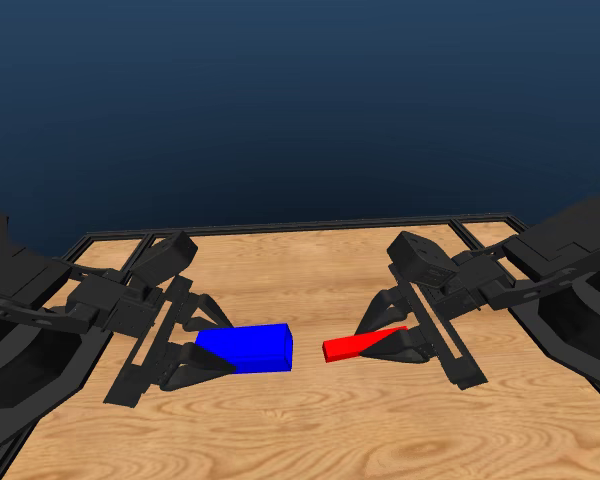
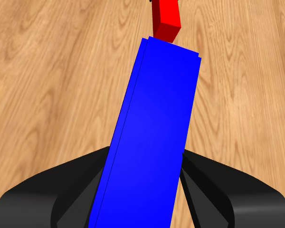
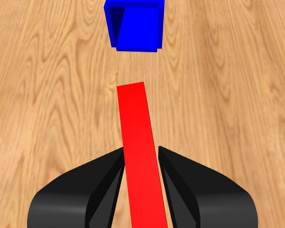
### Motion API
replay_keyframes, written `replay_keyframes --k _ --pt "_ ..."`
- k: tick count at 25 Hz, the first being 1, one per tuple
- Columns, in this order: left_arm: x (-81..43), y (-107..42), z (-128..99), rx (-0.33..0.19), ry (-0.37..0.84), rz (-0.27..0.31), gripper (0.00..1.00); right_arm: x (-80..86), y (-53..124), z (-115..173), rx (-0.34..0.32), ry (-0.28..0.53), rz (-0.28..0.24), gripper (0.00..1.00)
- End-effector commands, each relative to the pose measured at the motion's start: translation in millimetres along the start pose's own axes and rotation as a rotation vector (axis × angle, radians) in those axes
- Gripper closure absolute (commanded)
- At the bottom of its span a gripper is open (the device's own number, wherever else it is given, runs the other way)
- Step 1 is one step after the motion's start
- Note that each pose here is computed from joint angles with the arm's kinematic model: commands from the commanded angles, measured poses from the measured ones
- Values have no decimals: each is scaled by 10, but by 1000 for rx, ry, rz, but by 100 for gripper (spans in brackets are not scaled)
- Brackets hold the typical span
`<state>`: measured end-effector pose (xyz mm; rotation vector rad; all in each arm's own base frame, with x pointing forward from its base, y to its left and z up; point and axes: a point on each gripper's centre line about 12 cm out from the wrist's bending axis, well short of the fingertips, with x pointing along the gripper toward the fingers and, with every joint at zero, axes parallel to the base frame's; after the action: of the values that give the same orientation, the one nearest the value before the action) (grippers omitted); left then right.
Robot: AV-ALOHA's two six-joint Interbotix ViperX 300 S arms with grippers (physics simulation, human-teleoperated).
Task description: Insert peg into socket
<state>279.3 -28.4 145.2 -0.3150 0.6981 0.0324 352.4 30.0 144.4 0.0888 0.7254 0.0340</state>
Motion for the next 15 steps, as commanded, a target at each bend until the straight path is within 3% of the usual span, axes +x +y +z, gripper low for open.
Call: replay_keyframes --k 1,5,7,9,15 --pt "-84 -150 147 30 -18 -34 100 -30 140 251 -52 19 23 100" --pt "-123 -200 179 26 -24 -48 100 -97 231 491 -98 23 23 100" --pt "-126 -203 113 40 9 -43 100 -136 237 605 -102 29 10 100" --pt "-164 -261 186 54 -15 -60 100 -137 264 659 -117 52 -2 100" --pt "-158 -279 171 53 1 -61 100 28 291 740 -118 59 -10 100"
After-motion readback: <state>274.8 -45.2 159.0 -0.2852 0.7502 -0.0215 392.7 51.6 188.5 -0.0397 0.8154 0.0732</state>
